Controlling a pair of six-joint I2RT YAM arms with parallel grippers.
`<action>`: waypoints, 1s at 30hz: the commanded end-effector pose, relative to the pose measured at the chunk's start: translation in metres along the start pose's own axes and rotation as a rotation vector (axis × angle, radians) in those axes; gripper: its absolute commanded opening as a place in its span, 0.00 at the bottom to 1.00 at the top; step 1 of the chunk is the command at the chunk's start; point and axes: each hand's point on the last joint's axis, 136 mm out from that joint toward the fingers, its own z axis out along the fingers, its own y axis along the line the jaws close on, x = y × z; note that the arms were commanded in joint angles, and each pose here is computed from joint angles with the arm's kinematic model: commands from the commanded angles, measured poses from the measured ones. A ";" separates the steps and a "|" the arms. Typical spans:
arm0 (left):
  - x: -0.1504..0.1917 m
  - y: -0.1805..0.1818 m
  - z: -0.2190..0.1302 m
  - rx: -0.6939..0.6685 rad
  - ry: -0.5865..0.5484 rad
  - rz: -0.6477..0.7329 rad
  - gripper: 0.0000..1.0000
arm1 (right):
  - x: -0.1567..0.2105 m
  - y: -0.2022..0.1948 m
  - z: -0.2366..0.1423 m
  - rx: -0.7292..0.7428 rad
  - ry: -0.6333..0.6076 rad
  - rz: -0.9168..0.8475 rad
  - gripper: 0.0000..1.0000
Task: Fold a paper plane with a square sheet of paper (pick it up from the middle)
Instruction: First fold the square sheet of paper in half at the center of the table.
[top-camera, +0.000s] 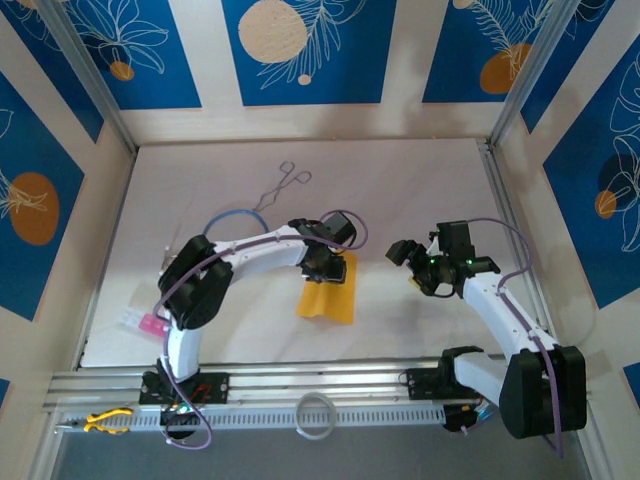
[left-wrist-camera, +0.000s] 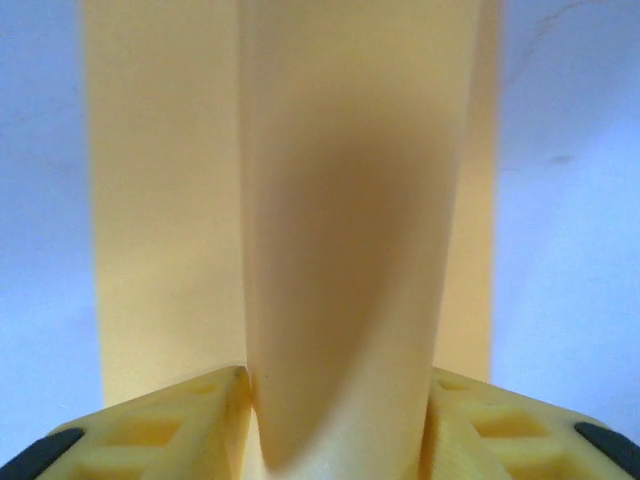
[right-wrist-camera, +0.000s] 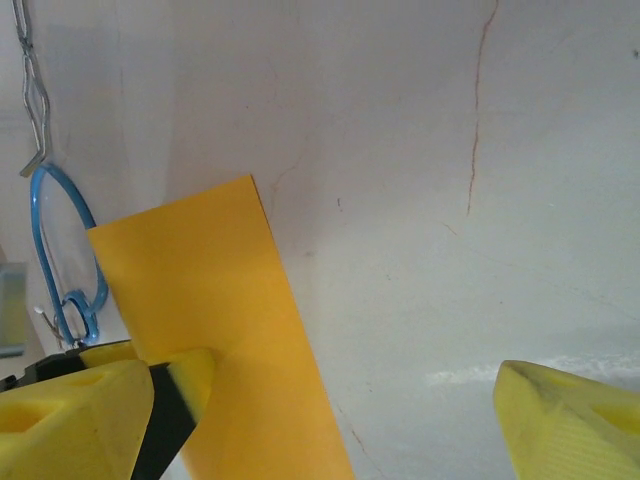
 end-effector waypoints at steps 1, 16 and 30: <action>-0.013 -0.015 -0.014 0.157 -0.035 -0.036 0.43 | -0.003 0.005 -0.007 0.009 -0.004 0.009 0.88; -0.052 -0.063 -0.057 0.843 -0.067 -0.234 0.37 | -0.004 0.058 -0.019 -0.243 0.011 -0.122 0.86; -0.024 -0.011 0.007 0.616 0.005 -0.318 0.38 | 0.001 0.072 -0.005 -0.255 0.038 -0.166 0.82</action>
